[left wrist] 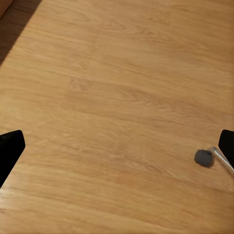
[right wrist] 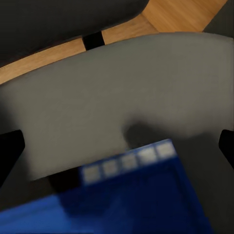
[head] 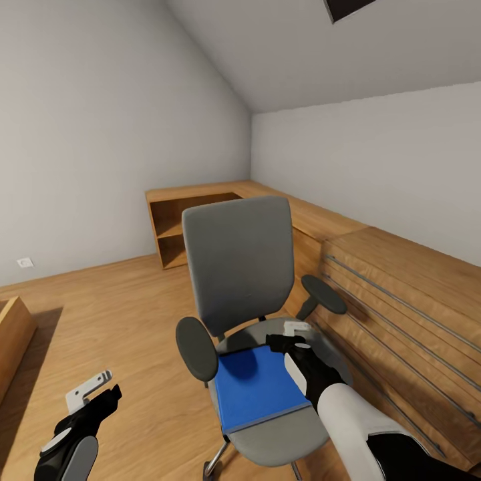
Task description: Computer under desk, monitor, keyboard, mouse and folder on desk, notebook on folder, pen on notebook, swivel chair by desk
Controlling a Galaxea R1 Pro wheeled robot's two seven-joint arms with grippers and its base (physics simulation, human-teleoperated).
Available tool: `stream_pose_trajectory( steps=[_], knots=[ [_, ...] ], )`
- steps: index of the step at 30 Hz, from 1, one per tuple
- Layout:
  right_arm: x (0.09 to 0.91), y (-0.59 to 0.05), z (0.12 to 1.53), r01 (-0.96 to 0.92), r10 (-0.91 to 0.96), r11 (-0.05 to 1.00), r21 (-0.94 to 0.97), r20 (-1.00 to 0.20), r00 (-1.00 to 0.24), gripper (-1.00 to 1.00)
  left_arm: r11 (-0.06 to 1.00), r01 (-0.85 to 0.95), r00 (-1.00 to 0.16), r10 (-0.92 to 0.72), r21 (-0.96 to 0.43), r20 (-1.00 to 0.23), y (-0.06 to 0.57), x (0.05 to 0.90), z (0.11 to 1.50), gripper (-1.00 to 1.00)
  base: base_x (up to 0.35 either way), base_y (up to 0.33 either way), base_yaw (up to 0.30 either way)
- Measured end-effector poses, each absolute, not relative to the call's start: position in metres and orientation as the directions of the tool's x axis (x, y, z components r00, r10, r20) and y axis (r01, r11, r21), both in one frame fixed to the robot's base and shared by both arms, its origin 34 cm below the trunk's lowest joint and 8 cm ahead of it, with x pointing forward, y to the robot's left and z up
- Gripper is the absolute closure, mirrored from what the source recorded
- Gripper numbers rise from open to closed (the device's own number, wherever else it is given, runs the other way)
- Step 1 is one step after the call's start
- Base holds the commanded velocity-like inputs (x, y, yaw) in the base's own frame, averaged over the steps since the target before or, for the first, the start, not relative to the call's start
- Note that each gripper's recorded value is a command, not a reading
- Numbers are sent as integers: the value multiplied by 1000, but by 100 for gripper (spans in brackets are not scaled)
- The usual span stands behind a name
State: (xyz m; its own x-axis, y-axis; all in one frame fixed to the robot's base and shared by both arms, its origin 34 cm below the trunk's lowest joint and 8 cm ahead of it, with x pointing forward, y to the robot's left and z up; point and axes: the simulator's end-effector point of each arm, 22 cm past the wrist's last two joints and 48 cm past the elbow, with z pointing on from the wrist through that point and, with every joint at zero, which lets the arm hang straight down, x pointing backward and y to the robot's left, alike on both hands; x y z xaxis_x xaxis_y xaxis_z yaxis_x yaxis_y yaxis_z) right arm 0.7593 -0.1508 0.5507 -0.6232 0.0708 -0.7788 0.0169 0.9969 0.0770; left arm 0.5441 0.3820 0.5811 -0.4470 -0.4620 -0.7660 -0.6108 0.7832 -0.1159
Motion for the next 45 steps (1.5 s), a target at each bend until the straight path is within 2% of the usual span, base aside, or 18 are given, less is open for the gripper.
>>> stream_pose_trajectory(
  steps=[13,26,45],
  knots=[
    [760,-151,552,19,71,997,75,-782,-619,-100,794,-597,-459,-455,-114,-763,376,545,579,-100,3,0,0],
    [760,-152,552,20,70,997,74,-783,-618,-100,796,-595,-462,-454,-114,-762,375,545,578,-100,159,0,0],
    [754,-152,524,21,71,997,74,-782,-619,-100,794,-596,-449,-453,-120,-770,376,542,557,-100,10,0,0]
  ],
)
